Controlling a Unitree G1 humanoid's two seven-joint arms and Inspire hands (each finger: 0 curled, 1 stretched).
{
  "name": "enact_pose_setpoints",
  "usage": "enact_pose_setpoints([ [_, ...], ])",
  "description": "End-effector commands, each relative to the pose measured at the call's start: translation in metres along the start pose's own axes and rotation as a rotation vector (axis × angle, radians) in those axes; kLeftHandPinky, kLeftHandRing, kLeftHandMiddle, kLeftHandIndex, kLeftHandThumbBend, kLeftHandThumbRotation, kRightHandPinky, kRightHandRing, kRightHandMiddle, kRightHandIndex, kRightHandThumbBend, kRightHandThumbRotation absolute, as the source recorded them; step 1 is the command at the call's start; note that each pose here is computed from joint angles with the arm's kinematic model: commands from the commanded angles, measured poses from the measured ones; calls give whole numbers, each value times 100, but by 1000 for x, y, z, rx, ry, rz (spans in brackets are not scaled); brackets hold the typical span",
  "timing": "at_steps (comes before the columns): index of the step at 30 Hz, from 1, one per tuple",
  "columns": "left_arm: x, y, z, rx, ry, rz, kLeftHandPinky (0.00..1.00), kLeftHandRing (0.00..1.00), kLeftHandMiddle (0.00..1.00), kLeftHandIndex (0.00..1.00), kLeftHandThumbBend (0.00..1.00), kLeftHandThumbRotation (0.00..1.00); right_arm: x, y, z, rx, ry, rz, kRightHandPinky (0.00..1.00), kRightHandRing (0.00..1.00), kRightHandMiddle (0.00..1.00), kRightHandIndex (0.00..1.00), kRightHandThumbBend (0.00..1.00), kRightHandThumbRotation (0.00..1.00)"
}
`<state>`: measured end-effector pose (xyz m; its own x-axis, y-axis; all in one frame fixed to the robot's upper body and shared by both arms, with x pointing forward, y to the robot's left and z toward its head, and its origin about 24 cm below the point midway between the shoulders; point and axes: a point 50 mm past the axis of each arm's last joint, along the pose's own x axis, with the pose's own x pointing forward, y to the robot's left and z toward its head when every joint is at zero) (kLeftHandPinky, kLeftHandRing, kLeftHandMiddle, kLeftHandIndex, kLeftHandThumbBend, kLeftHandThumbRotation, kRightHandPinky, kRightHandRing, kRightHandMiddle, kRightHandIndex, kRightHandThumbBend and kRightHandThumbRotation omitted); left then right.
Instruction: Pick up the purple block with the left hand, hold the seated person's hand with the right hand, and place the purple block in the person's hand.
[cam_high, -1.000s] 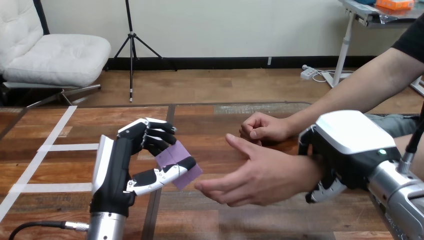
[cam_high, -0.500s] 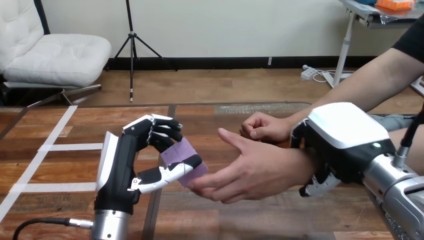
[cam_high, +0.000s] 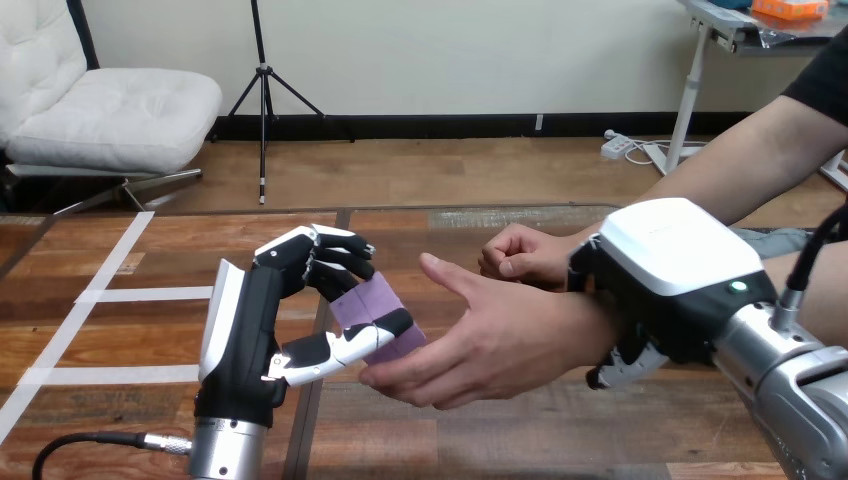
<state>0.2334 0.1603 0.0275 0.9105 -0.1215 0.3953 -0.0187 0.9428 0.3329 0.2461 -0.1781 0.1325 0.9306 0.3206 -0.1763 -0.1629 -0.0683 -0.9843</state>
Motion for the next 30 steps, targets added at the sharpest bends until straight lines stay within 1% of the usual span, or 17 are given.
enact_pose_setpoints([
  [1, 18, 0, 19, -19, -125, 7, 41, 46, 53, 54, 70, 10, 9, -16, 5, -21, -34, -87, 30, 36, 43, 49, 79, 0],
  [3, 18, -1, 19, -21, -125, 6, 41, 46, 53, 54, 70, 11, 10, -15, 6, -22, -43, -94, 30, 36, 43, 49, 79, 0],
  [9, 18, -2, 20, -26, -126, 1, 41, 46, 53, 54, 70, 11, 11, -14, 6, -13, -50, -85, 31, 37, 44, 49, 78, 0],
  [16, 18, -4, 21, -33, -129, -5, 41, 46, 53, 54, 70, 10, 12, -14, 9, -21, -66, -92, 32, 38, 44, 49, 77, 0],
  [22, 17, -5, 21, -39, -131, -10, 40, 46, 52, 54, 70, 9, 13, -13, 10, -9, -78, -98, 30, 35, 42, 48, 78, 0],
  [30, 17, -7, 21, -50, -131, -19, 40, 46, 52, 54, 71, 9, 14, -11, 11, -6, -82, -109, 29, 35, 41, 47, 80, 0],
])
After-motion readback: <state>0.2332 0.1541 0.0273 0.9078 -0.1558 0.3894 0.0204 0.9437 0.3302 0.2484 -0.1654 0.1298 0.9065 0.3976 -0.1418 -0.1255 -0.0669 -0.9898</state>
